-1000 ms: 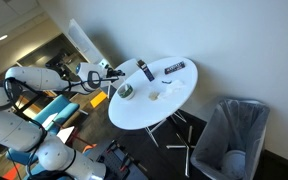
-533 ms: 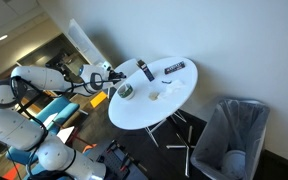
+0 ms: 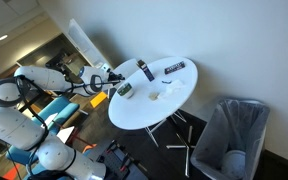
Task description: Use the spoon to mix in the mug and then put it on the table
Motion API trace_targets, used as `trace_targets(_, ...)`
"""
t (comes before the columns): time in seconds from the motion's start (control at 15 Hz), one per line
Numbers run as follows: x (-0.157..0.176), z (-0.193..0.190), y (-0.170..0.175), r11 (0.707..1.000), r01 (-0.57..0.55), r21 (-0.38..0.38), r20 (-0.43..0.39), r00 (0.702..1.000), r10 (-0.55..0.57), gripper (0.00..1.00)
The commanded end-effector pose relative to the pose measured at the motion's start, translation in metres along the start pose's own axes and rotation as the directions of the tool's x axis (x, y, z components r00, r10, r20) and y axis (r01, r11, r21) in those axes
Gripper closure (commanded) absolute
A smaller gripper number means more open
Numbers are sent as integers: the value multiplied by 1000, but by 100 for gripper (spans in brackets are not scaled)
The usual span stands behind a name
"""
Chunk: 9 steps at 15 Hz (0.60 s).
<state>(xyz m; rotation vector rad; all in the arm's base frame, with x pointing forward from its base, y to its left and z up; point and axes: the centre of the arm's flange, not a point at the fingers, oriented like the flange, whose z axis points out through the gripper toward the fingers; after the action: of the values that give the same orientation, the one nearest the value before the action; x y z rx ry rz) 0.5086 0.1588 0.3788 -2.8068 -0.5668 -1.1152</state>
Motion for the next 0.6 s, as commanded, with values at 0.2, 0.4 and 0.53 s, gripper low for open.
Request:
trace_targets(0.2, -4, -24, 8, 999, -36, -9, 5, 999, 36, 97)
trace_targets(0.4, -6, -28, 9, 998, -57, -15, 22, 998, 57, 97)
trace_targets(0.53, -9, -31, 10, 998, -67, -19, 44, 997, 68, 97)
